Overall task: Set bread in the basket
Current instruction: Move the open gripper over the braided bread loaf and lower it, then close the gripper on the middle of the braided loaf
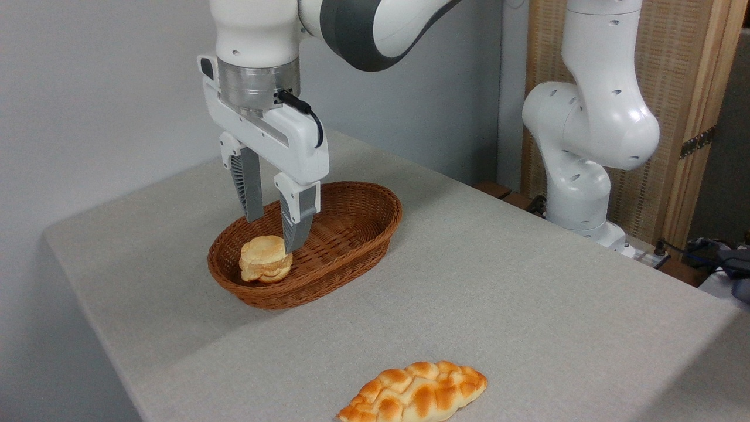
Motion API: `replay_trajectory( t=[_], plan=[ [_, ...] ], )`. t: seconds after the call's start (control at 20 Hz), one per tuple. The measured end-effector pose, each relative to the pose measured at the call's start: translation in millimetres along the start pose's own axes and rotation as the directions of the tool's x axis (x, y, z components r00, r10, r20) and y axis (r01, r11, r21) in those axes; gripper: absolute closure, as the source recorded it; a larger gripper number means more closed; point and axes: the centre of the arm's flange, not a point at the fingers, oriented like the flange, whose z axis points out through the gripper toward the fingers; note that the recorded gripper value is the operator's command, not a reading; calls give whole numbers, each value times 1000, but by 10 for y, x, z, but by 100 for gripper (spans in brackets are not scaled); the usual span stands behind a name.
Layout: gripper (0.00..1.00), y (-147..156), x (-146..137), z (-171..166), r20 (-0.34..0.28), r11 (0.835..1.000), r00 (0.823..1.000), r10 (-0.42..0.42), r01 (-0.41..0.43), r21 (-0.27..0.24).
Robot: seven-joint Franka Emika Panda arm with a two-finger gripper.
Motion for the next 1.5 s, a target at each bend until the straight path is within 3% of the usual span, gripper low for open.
replay_trajectory(
  t=[0.2,0.35,0.6,0.8,0.95,1.2,1.5],
  plan=[
    [0,-80,-45,-29,4,1000,1000,-8,8,17],
    [0,-377,-240,-128,13,998,1000,-9,8,56],
    [0,-963,-735,-228,18,997,1000,17,-18,72],
    [0,-1446,-1202,-79,58,997,997,51,-55,56],
    [0,-1599,-1344,77,86,995,992,90,-94,36],
    [0,-1721,-1416,499,128,981,973,190,-192,2],
    [0,-1726,-1474,769,142,948,937,319,-318,-33]
  ],
)
